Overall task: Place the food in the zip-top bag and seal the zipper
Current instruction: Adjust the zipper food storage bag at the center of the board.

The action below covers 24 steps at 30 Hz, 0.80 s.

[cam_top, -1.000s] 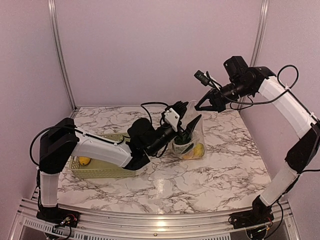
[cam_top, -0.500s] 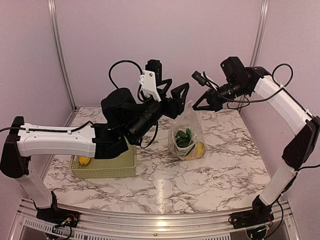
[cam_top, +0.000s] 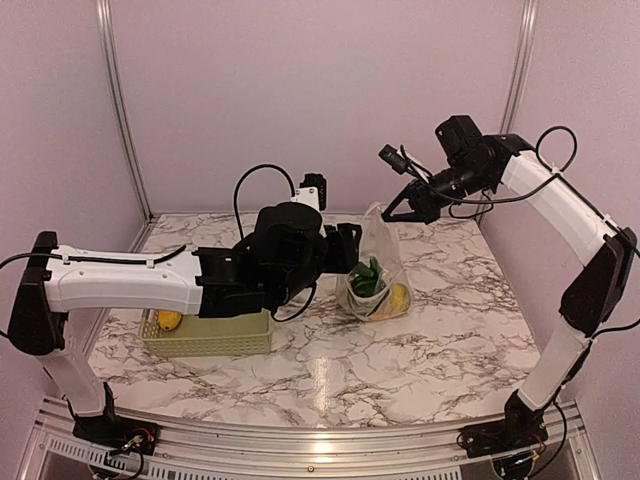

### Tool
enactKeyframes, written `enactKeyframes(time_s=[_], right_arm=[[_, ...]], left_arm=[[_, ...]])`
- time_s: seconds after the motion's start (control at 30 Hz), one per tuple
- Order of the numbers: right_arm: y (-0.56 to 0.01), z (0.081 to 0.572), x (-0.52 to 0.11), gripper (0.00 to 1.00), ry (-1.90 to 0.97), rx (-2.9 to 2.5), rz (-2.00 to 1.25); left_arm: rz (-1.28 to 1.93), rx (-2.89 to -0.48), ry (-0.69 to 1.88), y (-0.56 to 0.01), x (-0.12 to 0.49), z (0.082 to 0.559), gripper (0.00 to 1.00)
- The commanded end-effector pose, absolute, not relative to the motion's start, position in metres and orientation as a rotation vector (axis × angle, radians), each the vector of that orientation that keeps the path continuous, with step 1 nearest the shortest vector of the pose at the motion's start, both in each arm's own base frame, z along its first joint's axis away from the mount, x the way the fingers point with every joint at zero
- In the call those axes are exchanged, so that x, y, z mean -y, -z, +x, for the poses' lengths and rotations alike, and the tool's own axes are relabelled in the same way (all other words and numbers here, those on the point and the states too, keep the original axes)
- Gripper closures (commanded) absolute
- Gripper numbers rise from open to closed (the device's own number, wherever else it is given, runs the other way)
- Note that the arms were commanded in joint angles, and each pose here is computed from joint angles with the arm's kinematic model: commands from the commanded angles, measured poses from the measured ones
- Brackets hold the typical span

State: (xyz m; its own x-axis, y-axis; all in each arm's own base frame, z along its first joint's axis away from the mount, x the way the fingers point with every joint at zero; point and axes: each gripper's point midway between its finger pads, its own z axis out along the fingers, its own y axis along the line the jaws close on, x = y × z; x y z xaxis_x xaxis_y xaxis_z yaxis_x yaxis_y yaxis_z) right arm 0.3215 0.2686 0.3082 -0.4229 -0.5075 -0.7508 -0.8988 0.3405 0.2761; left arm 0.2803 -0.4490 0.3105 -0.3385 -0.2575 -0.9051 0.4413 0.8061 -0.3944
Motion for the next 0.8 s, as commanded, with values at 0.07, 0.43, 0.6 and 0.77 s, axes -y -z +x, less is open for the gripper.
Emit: enactKeyframes(time_s=[0.07,0.43,0.6,0.77], right_arm=[[-0.321,0.320,-0.272,1.00,-0.890,-2.024,-1.229],[-0.312,0.309,-0.268,1.00,-0.871,-2.043,-1.235],[-0.312,0.308,-0.267,1.00,-0.867,-2.043,-1.231],[-0.314,0.309,-0.268,1.00,-0.865,-2.038,-1.228]], left_arm=[[0.119,-1.933,0.727,-0.268,0.455,0.284,0.58],[0.144,-1.946,0.802,-0.263,0.469,0.295,0.98],[0.107,-1.936,0.827,-0.274,0.464,0.294,0.85],[0.061,-1.958,0.880,-0.281,0.448,0.284,0.57]])
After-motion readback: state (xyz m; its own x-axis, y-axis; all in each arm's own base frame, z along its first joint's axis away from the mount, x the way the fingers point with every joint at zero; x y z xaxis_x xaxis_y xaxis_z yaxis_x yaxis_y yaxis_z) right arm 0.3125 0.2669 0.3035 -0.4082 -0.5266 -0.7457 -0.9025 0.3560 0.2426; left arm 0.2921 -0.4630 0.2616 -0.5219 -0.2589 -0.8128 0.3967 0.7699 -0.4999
